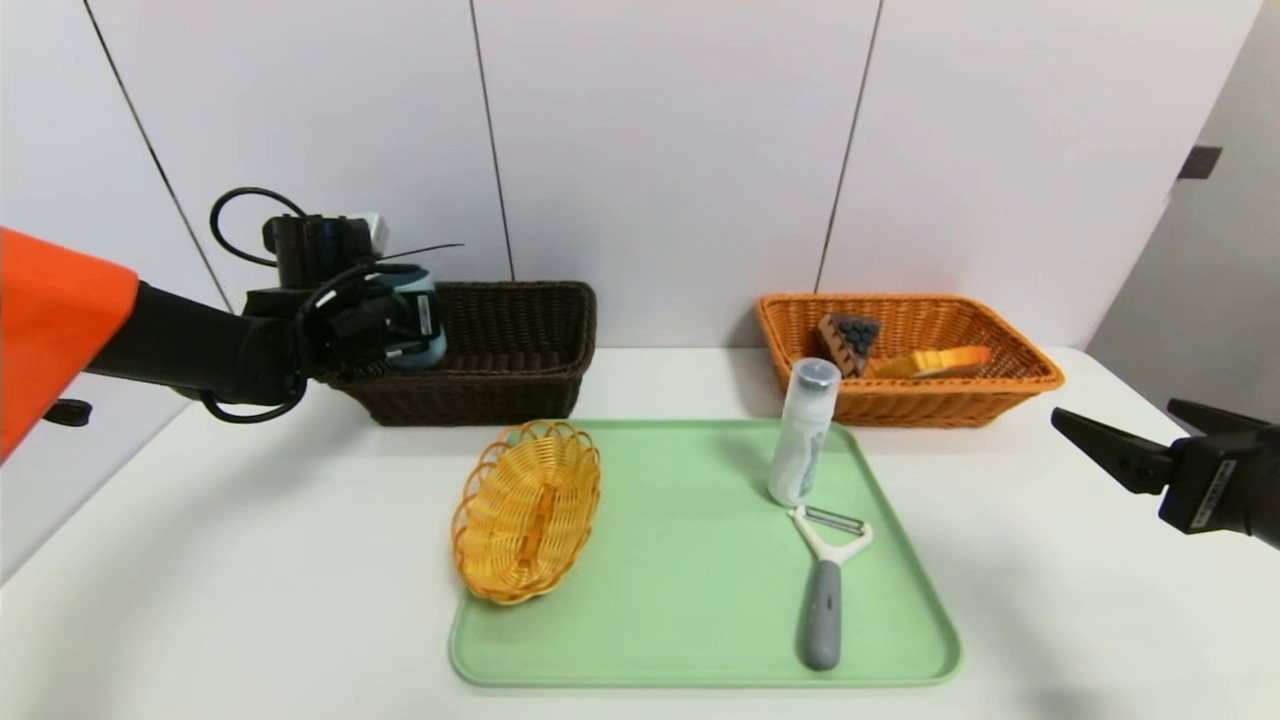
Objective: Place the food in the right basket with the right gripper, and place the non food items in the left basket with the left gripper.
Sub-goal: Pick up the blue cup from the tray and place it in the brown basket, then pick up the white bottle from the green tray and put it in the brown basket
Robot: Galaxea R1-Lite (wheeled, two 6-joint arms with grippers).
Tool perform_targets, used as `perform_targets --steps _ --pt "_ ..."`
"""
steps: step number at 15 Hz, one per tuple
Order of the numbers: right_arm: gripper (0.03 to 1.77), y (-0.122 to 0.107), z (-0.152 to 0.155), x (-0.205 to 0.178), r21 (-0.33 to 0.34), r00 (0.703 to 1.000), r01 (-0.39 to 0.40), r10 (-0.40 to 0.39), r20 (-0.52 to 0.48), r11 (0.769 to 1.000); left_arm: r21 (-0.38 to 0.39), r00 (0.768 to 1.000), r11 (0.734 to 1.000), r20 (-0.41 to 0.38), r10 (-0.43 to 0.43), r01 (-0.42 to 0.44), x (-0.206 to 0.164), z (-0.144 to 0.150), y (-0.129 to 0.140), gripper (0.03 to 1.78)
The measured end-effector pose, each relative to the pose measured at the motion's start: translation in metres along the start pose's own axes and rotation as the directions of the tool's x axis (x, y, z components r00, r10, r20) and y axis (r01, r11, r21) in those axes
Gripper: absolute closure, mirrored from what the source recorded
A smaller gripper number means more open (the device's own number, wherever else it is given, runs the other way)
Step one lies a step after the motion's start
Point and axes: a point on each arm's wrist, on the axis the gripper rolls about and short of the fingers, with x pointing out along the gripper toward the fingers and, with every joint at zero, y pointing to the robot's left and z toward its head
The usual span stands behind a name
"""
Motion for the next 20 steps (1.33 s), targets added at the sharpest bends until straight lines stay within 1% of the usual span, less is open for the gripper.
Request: perform_targets --steps 7,13,16,18,20 --pt "0.10 0.000 0.000 -0.001 0.000 1.000 -0.001 0.001 0.003 1.000 0.010 1.000 1.000 -0.014 0.003 -0.003 0.004 -0.005 0.000 0.64" --pt "0.10 0.000 0.001 -0.002 -0.002 1.000 -0.001 0.001 0.010 1.000 0.012 1.000 1.000 -0.010 0.002 -0.002 0.004 -0.004 0.000 0.37" --pt "0.10 0.000 0.001 -0.003 -0.002 1.000 -0.002 0.002 0.012 1.000 0.010 1.000 1.000 0.020 -0.002 0.002 -0.005 0.007 -0.001 0.29" --pt "0.10 0.000 0.001 -0.003 -0.002 1.000 -0.003 0.003 0.012 1.000 0.010 0.998 1.000 0.058 -0.008 0.007 -0.017 0.022 -0.002 0.25" --pt "0.10 0.000 0.001 -0.003 -0.002 1.000 -0.004 0.004 0.013 1.000 0.044 0.994 0.999 0.107 -0.014 0.009 -0.033 0.041 -0.004 0.22"
